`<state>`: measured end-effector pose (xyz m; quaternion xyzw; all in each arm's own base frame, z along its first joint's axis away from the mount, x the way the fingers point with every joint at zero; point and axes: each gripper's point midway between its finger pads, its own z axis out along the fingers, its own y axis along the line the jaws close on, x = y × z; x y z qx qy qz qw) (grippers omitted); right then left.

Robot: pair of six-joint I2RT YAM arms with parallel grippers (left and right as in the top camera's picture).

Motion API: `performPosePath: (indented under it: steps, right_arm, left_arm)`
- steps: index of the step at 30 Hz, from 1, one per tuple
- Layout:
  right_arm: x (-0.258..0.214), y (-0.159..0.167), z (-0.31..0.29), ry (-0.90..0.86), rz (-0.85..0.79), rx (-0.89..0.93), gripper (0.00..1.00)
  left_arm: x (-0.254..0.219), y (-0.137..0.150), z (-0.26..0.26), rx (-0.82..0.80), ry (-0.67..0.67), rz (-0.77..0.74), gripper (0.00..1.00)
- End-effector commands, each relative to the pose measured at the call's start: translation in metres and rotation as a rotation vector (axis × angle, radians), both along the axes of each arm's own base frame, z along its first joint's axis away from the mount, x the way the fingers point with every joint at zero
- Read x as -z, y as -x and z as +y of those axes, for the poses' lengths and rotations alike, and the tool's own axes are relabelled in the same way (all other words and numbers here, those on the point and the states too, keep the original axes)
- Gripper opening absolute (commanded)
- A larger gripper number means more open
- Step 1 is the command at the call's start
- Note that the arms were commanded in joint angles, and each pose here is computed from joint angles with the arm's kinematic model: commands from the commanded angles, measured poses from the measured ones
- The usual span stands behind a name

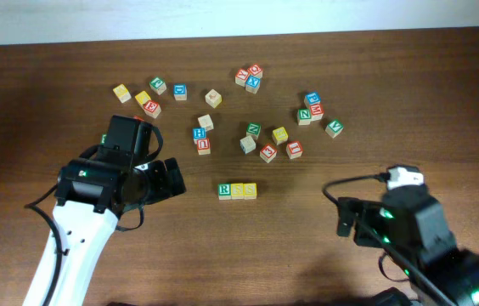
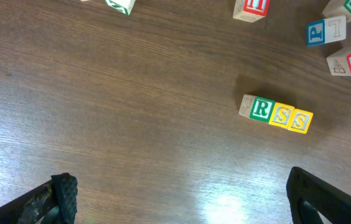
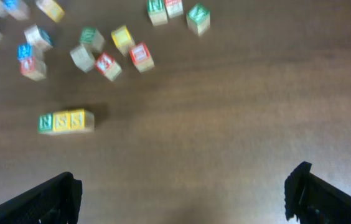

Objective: Spell out RSS

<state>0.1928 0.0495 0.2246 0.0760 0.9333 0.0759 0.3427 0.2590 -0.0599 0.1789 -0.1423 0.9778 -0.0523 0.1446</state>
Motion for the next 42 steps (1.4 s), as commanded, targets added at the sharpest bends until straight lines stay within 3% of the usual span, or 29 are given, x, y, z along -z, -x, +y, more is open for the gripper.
performPosePath:
  steps: [1,18,42]
  right_arm:
    - [0.01,0.006,0.001,-0.005,-0.091,-0.109,0.98]
    - [0.065,-0.033,0.003,0.028,-0.599,-0.18,0.98]
    - [0.067,-0.053,-0.037,0.169,-0.797,-0.05,0.98]
  left_arm:
    - [-0.004,-0.002,0.003,-0.008,-0.009,-0.017,0.99]
    - [-0.004,-0.002,0.003,-0.008,-0.008,-0.017,0.99]
    - [-0.004,-0.002,0.003,-0.009,-0.009,-0.017,0.99]
